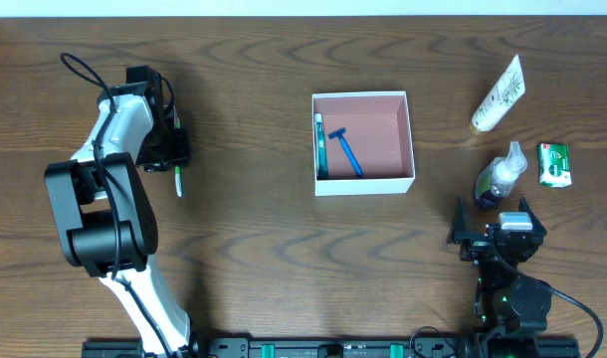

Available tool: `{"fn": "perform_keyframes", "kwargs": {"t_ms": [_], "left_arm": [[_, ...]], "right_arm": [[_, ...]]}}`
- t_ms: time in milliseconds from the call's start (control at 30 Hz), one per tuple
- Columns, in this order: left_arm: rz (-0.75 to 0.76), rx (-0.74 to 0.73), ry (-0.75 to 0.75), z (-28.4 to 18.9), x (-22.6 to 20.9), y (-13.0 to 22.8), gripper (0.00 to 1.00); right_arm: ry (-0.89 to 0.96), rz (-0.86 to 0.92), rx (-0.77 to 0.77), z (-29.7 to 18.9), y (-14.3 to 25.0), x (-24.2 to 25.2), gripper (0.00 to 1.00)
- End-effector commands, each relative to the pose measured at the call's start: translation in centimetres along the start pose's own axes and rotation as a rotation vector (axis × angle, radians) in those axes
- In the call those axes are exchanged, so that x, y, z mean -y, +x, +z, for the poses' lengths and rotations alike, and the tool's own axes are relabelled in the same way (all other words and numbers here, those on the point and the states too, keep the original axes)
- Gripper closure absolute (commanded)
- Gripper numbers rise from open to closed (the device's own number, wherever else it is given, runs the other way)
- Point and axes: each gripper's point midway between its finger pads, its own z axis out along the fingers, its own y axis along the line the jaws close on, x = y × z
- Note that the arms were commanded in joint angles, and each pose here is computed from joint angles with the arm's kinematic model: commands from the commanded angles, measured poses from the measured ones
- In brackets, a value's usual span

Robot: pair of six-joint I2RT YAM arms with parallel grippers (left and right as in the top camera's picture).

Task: Pack container
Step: 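Lower the left gripper and close it on the green toothbrush handle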

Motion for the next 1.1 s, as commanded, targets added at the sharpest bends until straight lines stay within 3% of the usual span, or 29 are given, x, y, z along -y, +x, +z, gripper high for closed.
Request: {"fn": "perform_keyframes", "kwargs": {"t_ms": [0,1067], "left_arm": [[0.008,-0.017,0.004,0.61,-0.02,0.27,0.62],[-0.002,-0.006,0.026,0.94,0.3,0.1,0.62]], "right_arm": [[-0.011,-0.013,0.001,-0.02,0.05,-0.24,0.01],[-0.011,-0.013,0.001,-0.02,0.05,-0.24,0.01]]}}
